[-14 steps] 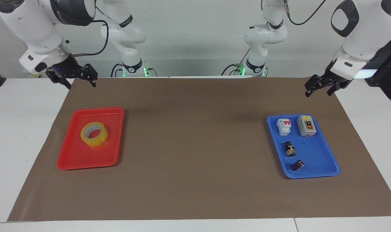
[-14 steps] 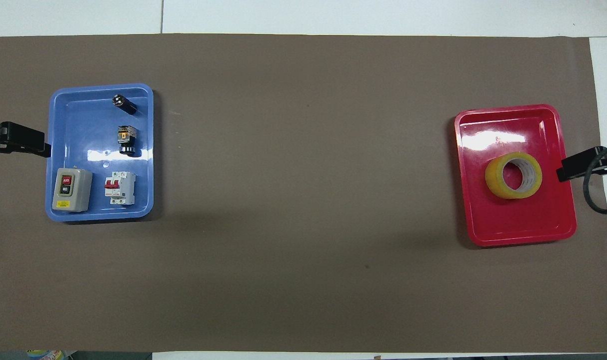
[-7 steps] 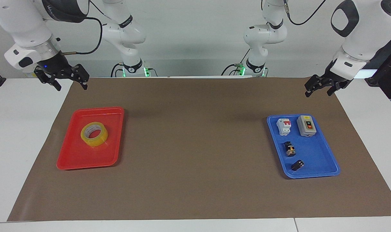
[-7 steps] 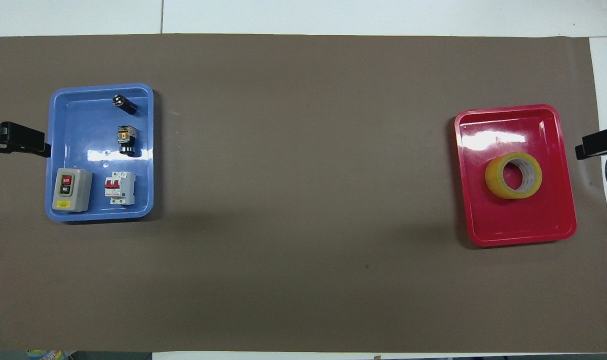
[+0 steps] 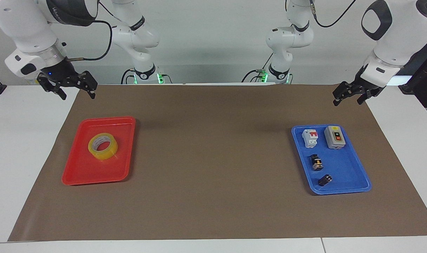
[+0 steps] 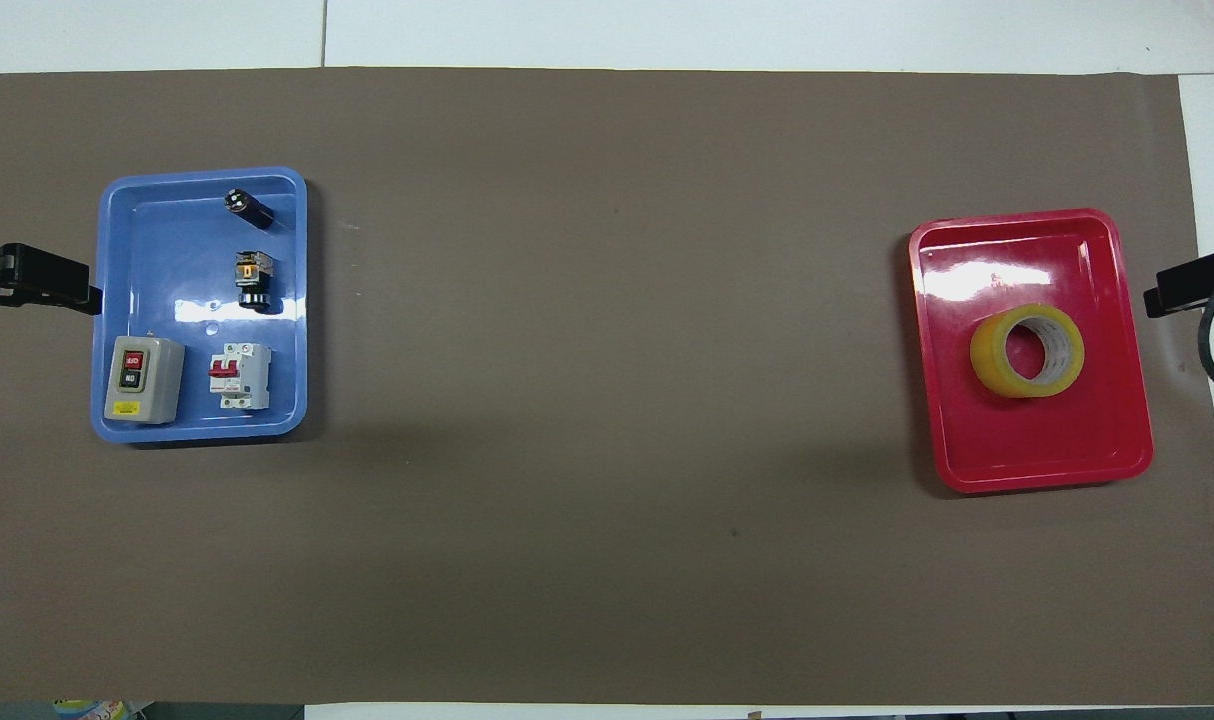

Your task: Place and move tape with both arms

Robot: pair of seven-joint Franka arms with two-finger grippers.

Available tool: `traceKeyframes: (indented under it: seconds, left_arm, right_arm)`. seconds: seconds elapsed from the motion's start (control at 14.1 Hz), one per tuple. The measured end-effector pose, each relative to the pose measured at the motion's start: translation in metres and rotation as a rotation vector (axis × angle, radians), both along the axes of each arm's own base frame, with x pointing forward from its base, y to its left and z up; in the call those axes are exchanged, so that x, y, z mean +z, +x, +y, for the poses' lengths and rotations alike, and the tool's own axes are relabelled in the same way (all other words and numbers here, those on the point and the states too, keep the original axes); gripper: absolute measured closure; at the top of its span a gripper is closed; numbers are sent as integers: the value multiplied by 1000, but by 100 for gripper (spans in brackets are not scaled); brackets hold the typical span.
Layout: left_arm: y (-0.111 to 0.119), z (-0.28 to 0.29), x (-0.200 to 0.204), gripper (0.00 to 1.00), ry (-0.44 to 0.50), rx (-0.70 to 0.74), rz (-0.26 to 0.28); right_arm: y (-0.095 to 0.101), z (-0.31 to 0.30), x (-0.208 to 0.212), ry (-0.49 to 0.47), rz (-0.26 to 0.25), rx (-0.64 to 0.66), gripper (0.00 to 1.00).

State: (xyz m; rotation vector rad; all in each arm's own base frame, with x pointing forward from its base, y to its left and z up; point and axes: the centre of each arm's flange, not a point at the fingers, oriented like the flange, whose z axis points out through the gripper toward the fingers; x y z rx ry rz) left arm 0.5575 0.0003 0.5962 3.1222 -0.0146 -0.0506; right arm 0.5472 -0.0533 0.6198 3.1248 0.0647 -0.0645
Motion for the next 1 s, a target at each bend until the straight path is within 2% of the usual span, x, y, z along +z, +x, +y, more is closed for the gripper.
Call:
traceKeyframes:
  seconds: [1.0]
  left_arm:
    - [0,0,0,0,0,0,0]
  right_arm:
    - [-2,-21,-1,-1,1,-45,0]
